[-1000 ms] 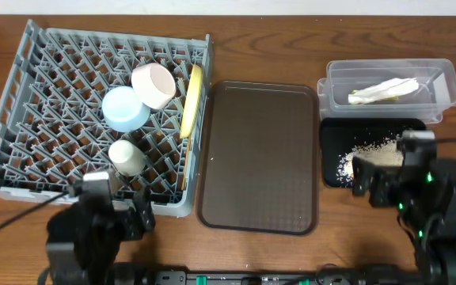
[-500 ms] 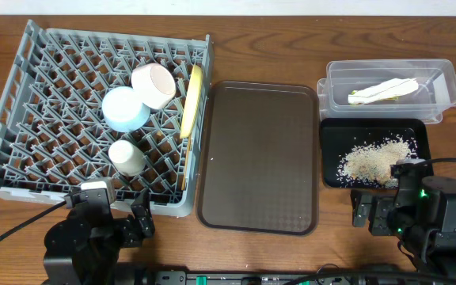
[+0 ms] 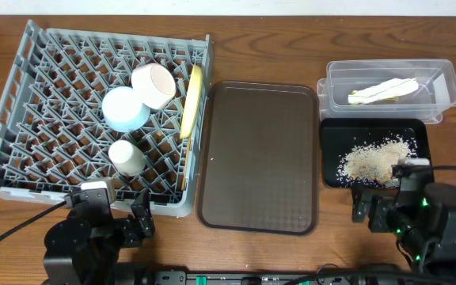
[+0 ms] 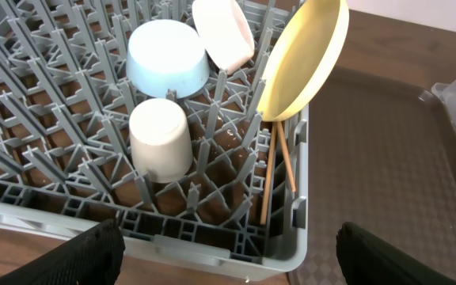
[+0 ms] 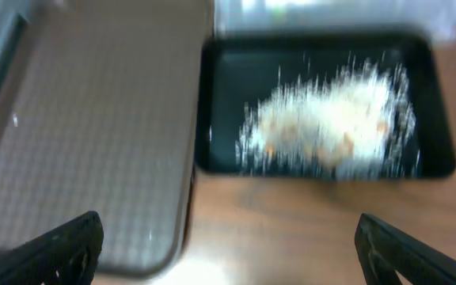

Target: Sort waste into correct bins and load items into the dishwasher

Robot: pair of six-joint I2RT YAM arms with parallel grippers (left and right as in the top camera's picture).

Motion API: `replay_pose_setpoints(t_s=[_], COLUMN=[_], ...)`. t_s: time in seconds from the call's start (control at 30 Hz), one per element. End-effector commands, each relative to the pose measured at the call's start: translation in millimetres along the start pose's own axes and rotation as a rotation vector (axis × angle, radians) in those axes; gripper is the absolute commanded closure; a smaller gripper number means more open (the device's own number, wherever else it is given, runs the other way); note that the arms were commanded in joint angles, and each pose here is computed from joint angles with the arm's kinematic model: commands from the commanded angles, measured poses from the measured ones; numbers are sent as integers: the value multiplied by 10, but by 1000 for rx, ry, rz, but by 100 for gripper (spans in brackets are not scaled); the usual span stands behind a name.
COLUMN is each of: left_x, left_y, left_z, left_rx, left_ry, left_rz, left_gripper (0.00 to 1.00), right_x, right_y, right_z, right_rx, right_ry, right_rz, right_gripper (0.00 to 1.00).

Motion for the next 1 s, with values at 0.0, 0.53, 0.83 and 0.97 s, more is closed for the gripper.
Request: replay_pose_setpoints(t_s=[0.0,0.53,0.83,0.97], left_x=[-17,-17,-17,-17], left_y=[5,5,5,5], left_z=[-14,-14,-14,-14], left_rx=[-2,-2,-2,-2], left_ry=[9,9,9,9], left_rz=[-8,-8,-8,-8], left_gripper=[11,11,11,11], right_x=[-25,-334,-445,-482], right_y=[4,20,-20,-18], right_z=[-42,-592,-822,-867], right_rx=[-46,-152,-193,-185], right_ry=[-209,-793,-863,-823], right_rz=[125,164,159,156], right_gripper=[1,1,1,1])
Point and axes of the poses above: each gripper's point midway between its finger pads, its own z axis back along the fingers, its own y axis along the line the jaws close on, x = y × z, the point moved 10 cm from there along z, back along the fingers, and after that the axes turned 14 degrees about z, right-handed, at the moved point
